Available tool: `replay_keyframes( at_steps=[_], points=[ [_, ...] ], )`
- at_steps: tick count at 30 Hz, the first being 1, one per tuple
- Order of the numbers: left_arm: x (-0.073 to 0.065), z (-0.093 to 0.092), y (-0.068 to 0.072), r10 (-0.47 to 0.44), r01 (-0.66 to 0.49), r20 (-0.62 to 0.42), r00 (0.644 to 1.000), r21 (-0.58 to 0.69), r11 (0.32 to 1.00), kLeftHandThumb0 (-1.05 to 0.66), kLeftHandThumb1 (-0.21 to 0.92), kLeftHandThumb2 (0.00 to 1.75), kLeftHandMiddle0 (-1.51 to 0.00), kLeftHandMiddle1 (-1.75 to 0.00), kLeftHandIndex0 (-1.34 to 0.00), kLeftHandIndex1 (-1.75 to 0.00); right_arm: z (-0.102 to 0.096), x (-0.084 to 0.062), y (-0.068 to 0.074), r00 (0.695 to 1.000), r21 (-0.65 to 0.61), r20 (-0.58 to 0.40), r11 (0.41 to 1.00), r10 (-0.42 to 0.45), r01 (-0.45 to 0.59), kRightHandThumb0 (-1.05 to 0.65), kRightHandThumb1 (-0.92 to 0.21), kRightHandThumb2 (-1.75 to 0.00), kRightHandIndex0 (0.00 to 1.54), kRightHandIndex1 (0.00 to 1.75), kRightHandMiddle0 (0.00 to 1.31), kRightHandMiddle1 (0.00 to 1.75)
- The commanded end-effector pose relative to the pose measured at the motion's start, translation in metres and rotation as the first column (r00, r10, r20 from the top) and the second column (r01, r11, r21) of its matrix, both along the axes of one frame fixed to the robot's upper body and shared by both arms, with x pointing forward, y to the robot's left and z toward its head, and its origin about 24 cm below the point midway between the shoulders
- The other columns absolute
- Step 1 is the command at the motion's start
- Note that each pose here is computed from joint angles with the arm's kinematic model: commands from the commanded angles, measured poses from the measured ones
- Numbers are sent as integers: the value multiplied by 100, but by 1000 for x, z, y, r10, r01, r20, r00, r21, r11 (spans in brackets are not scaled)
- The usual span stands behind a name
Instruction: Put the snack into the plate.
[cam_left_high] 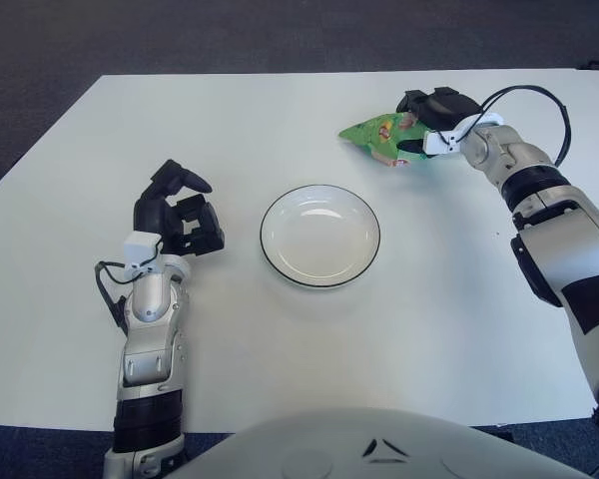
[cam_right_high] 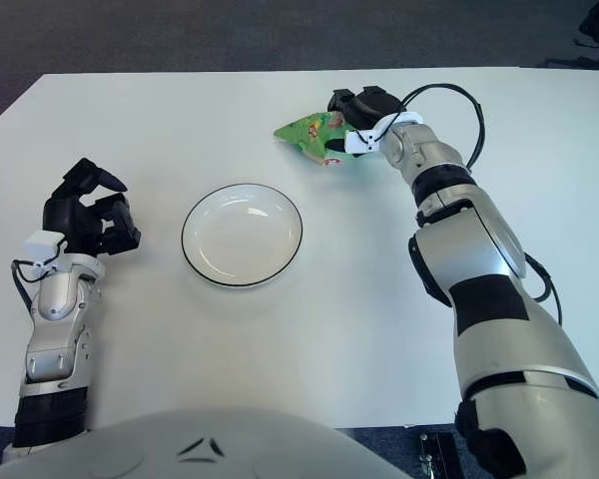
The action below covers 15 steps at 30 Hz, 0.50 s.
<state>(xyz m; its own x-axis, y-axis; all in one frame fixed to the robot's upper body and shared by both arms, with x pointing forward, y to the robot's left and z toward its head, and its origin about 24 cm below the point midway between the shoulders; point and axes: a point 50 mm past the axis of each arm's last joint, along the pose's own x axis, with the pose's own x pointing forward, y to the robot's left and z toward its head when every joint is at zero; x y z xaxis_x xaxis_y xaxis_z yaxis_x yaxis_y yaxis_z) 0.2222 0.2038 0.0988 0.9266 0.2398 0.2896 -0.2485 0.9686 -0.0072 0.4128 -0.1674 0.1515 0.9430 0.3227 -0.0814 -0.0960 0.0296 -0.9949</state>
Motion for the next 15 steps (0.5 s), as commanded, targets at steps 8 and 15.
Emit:
replay_keyframes(
  at_steps=[8,15],
  points=[
    [-12,-24,3,38,-41,-97,995,-32,999,-52,22,143,-134,-175,-69,-175,-27,-4,-1,990,-31,-132,998,-57,53,-94,-92,-100,0,32,0,75],
    [-12,-25,3,57,-59,-100,993,-23,998,-52,23,143,-134,-175,-69,-175,-36,-6,-4,977,-53,-194,995,-88,79,-92,-92,-98,0,31,0,74]
  ],
)
